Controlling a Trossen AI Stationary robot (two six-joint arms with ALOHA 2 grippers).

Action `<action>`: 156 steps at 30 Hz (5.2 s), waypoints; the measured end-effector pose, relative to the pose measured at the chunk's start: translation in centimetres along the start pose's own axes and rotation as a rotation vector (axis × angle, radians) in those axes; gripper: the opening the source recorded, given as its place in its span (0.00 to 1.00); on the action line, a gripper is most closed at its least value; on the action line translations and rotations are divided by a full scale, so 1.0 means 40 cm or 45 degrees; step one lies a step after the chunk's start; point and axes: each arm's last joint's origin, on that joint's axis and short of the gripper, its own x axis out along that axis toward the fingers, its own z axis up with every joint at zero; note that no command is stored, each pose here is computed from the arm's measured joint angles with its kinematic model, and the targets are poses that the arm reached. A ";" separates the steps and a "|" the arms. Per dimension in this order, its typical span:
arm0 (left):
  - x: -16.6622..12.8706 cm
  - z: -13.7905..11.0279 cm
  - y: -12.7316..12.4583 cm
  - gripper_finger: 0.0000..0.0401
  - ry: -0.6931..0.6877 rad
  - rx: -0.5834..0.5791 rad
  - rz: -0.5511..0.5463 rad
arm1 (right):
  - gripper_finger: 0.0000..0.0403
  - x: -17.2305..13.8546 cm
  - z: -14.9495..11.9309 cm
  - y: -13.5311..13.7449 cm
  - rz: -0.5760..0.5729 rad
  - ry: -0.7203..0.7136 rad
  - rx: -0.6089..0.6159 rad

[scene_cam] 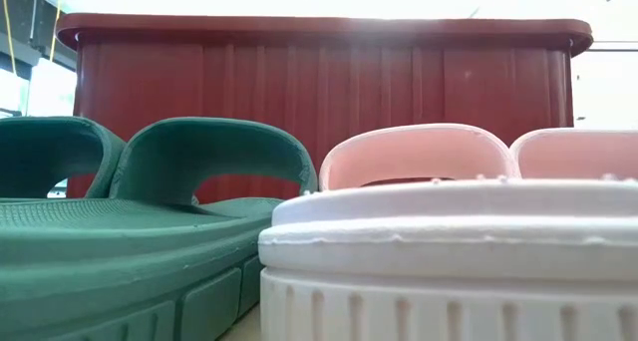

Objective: Pick and place slides into bin
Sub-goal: Put the black slide into the red bin

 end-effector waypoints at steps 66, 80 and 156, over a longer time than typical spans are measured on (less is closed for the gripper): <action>0.380 -0.340 -0.248 0.00 1.146 0.528 -0.540 | 0.00 0.176 -0.600 0.032 -1.977 2.155 -0.147; 0.431 -0.344 -0.268 0.00 1.326 0.705 -0.618 | 0.13 0.041 -0.772 -0.025 -2.288 2.374 -0.254; 0.430 -0.345 -0.259 0.00 1.358 0.795 -0.481 | 0.42 0.057 -0.807 0.004 -2.108 2.259 -0.712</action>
